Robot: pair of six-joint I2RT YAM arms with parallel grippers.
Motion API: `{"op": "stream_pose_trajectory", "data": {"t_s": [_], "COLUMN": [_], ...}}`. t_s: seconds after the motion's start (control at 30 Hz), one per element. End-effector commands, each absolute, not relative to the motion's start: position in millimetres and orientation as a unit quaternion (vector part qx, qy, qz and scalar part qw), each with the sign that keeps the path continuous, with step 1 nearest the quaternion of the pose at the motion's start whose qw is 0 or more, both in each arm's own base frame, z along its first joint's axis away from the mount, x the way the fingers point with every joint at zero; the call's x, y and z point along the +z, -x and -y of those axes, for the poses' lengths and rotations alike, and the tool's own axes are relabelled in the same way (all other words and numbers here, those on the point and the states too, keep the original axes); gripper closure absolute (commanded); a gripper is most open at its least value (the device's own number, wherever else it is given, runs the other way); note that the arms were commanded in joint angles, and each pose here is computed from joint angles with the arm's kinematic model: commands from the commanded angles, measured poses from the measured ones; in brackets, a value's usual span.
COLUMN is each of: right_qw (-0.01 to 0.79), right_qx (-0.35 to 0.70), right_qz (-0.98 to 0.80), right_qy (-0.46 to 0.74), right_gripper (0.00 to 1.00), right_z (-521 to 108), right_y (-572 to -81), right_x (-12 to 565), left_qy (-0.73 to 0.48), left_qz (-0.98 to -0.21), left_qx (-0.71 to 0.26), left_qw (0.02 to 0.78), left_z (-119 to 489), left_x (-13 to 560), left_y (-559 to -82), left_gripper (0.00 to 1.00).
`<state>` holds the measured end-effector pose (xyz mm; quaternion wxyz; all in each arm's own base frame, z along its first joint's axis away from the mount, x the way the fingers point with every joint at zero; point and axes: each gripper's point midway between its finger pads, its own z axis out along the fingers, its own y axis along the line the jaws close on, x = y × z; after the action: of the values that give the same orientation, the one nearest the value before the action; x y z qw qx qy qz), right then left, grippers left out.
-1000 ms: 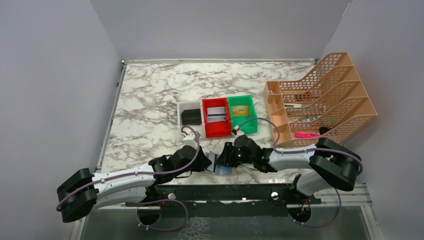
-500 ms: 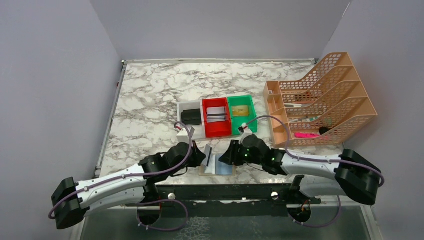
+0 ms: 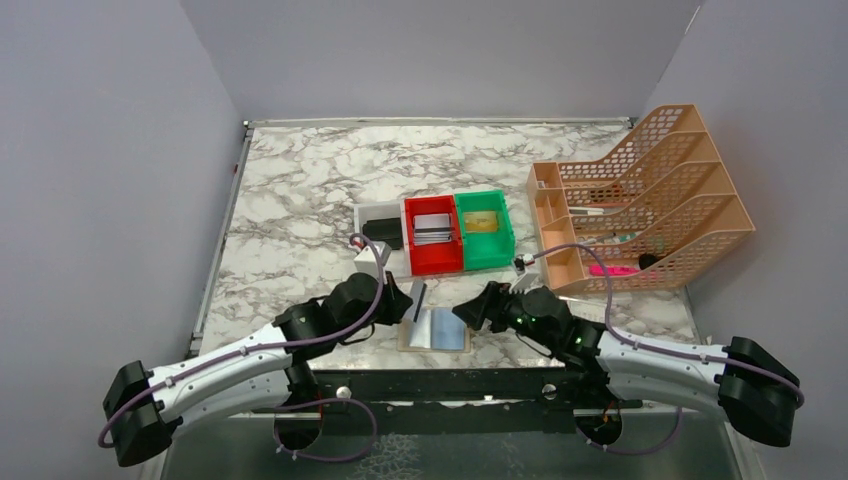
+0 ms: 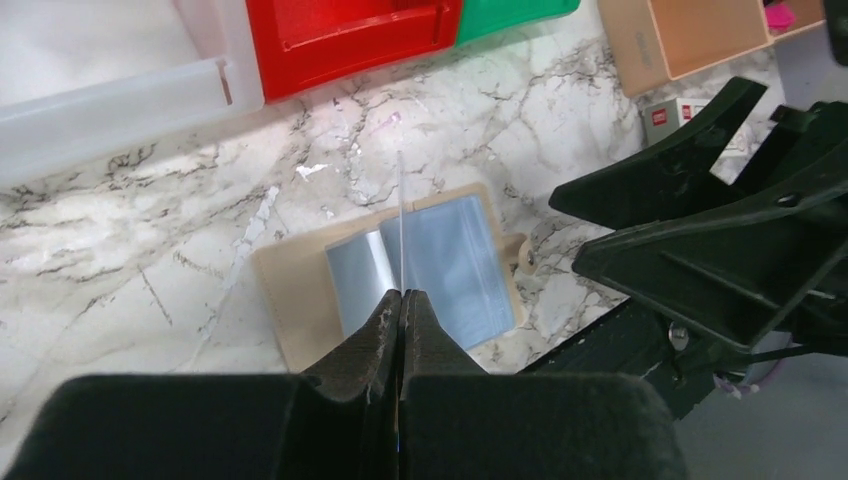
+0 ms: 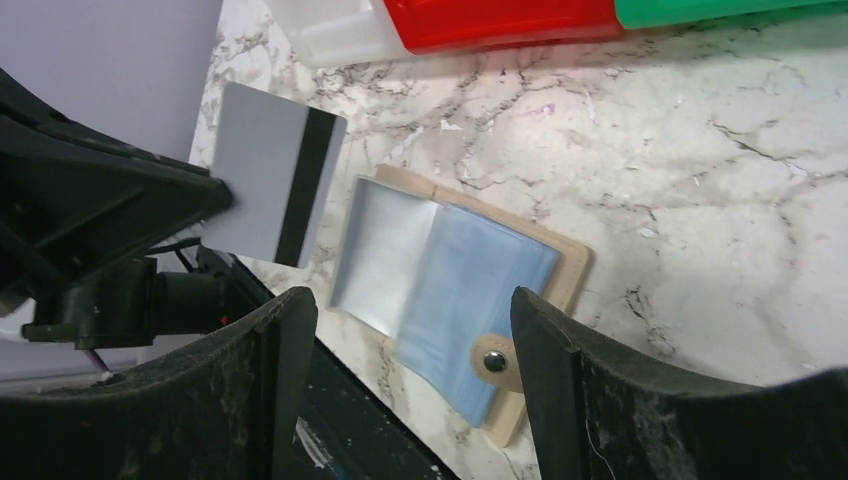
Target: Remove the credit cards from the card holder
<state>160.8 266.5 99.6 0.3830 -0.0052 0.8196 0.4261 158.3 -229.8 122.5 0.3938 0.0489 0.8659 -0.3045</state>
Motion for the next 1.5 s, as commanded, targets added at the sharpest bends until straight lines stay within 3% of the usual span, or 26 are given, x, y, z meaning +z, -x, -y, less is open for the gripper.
{"op": "stream_pose_trajectory", "data": {"t_s": [0.0, 0.2, 0.4, 0.8, 1.3, 1.47], "right_qw": [0.413, 0.382, 0.338, 0.29, 0.271, 0.272], "right_qx": [0.427, 0.423, 0.516, 0.631, 0.678, 0.685], "right_qz": [-0.804, -0.821, -0.784, -0.714, -0.677, -0.671], "right_qy": [0.004, 0.032, 0.066, 0.093, 0.092, 0.083], "right_gripper": [0.24, 0.24, 0.24, 0.27, 0.66, 0.72], "right_z": [-263, -269, -285, -323, -338, -335], "right_y": [-167, -159, -159, -154, -155, -154], "right_x": [106, 98, 116, 156, 165, 164], "left_qy": [-0.073, -0.05, -0.038, -0.017, -0.008, -0.008], "left_qz": [-0.841, -0.809, -0.769, -0.749, -0.743, -0.741], "left_qx": [-0.364, -0.463, -0.555, -0.587, -0.594, -0.597], "left_qw": [0.393, 0.357, 0.317, 0.307, 0.308, 0.308], "left_z": [243, 236, 243, 241, 241, 241], "left_x": [148, 158, 166, 168, 167, 168], "left_y": [-168, -182, -168, -158, -158, -157], "left_gripper": [1.0, 1.0, 1.0, 1.0, 1.0, 1.0]}}
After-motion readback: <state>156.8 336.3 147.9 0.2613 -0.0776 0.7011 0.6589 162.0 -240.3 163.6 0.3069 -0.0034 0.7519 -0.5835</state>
